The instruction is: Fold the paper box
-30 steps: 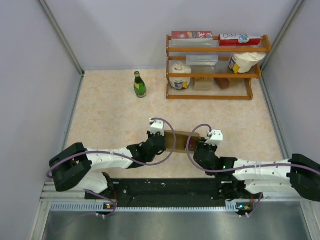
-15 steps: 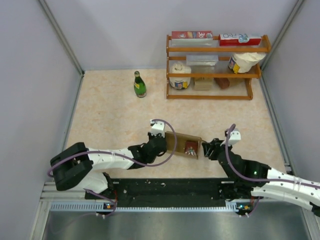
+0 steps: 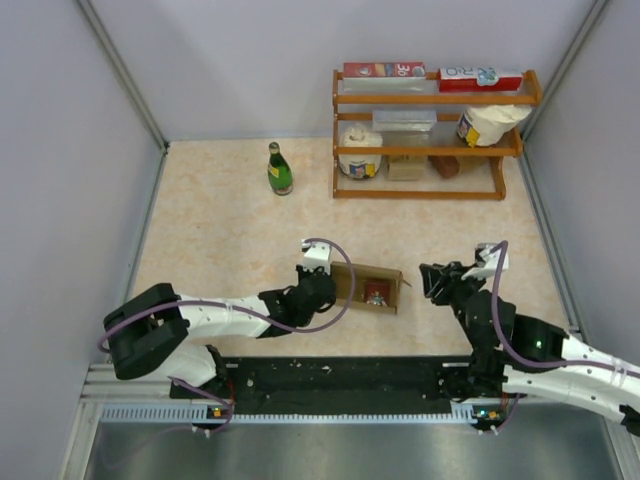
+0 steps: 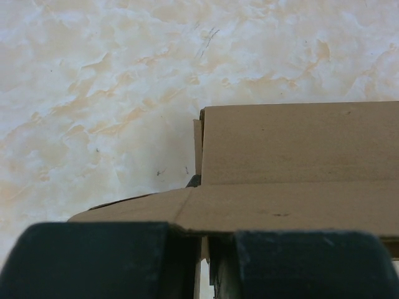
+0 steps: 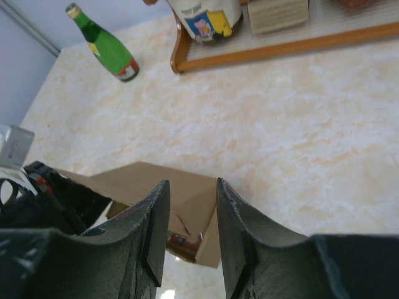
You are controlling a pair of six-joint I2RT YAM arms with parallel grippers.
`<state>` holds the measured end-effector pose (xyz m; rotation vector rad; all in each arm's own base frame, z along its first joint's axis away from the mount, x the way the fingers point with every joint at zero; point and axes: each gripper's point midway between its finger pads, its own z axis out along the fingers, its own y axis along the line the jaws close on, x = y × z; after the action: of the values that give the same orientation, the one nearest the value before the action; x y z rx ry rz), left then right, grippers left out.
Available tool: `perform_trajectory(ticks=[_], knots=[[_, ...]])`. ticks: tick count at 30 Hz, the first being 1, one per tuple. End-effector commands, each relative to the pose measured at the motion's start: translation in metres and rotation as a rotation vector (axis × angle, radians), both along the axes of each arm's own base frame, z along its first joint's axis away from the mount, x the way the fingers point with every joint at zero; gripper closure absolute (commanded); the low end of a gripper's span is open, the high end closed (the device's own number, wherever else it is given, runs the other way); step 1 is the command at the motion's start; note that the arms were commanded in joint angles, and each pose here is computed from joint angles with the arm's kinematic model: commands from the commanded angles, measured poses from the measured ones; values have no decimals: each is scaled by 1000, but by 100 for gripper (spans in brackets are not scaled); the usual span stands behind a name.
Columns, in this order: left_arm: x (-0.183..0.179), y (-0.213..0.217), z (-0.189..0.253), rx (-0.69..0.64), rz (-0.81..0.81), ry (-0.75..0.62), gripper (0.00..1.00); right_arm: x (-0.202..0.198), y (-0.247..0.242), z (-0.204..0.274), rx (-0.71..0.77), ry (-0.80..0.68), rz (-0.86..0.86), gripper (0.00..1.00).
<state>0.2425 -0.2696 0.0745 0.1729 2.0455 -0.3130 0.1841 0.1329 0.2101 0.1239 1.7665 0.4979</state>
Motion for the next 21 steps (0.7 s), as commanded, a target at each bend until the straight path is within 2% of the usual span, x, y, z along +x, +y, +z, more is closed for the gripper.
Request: perform_trajectory(ticks=[1,7,11,21], knots=[[0,2,-4,46,9,9,94,11,-2,47,11,-99,-56,65],[-1,-4,3,52,-9,-10,88,17,42,54,-66,-67,60,64],[-2,-5,5,55,-15,-12,88,29,62,51,-36,0,92,63],[-4,-9,7,65,-22,-14,85,58,111,6,-33,189,248,60]])
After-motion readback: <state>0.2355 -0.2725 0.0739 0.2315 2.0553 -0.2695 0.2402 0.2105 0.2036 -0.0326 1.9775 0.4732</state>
